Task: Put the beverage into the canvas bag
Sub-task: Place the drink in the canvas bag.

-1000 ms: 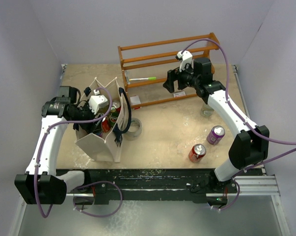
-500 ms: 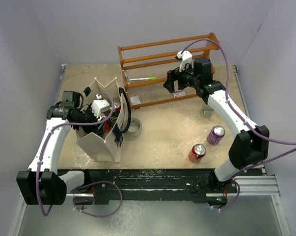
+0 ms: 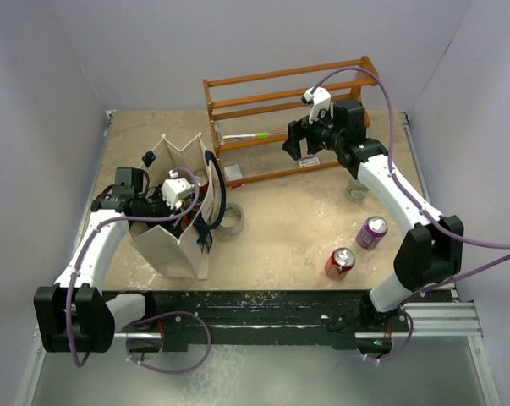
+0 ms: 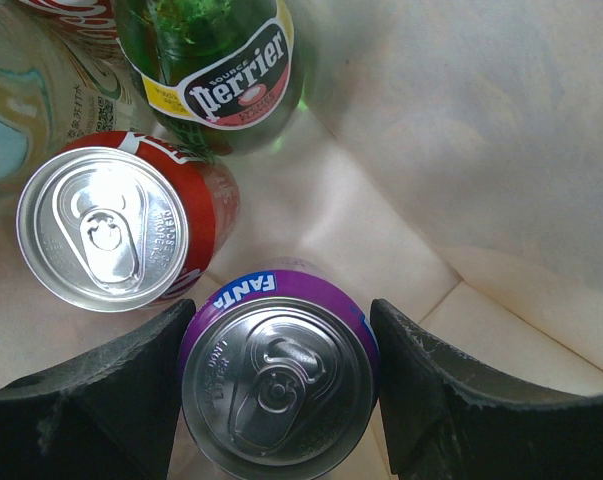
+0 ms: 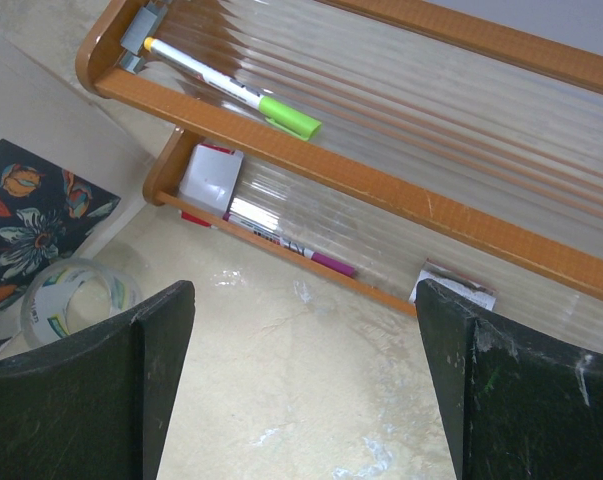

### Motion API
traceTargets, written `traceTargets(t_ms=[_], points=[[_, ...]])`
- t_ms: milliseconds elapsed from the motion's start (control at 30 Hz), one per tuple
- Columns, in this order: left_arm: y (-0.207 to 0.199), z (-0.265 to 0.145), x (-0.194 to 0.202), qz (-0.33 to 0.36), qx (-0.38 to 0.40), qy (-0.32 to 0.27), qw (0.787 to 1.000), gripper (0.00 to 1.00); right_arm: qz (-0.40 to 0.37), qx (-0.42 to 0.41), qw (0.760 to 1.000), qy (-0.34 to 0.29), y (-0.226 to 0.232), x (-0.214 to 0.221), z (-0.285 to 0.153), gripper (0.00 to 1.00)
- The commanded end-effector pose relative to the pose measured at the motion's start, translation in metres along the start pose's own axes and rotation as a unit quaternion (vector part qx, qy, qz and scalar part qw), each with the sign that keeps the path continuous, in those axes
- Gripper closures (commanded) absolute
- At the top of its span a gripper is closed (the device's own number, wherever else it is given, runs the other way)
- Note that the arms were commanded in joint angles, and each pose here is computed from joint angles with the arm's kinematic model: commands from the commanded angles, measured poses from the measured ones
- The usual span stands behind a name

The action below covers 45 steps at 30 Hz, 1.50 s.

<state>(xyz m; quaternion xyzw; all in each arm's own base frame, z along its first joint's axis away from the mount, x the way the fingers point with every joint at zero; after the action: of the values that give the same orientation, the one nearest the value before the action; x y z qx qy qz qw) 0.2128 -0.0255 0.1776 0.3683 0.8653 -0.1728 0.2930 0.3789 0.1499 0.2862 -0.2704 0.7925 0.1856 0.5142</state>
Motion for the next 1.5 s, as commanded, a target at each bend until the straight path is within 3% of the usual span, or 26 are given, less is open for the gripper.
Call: traceTargets(t_ms=[0, 667, 1333, 1467], points=[[0.014, 0.001, -0.014, 0.012, -0.045, -0.043, 0.998, 1.00, -0.023, 0.012, 0.999, -0.028, 0.000, -0.014, -0.006, 0.07], [0.028, 0.017, -0.020, -0.067, -0.096, -0.096, 0.988, 1.00, -0.035, 0.028, 0.999, -0.030, -0.001, -0.014, -0.014, 0.07], [0.019, 0.028, 0.000, -0.032, -0.058, -0.066, 0.996, 1.00, -0.041, 0.031, 0.998, -0.034, -0.002, -0.016, -0.014, 0.07], [0.021, 0.031, 0.002, -0.024, -0.052, -0.058, 0.997, 0.92, -0.042, 0.031, 0.998, -0.034, -0.002, -0.016, -0.015, 0.07]])
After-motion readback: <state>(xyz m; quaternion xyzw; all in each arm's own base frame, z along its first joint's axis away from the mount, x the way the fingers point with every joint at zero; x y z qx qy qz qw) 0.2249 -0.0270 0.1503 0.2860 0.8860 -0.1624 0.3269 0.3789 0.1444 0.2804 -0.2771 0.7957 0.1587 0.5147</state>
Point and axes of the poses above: each gripper's point midway between its finger pads, its own z axis out along the fingers, its own y axis along the line the jaws close on, x = y × z, the point moved 8 cm from there along -z, back along the fingers, and after that the axes turned 3 degrees about -z, right-handed, at the moved point
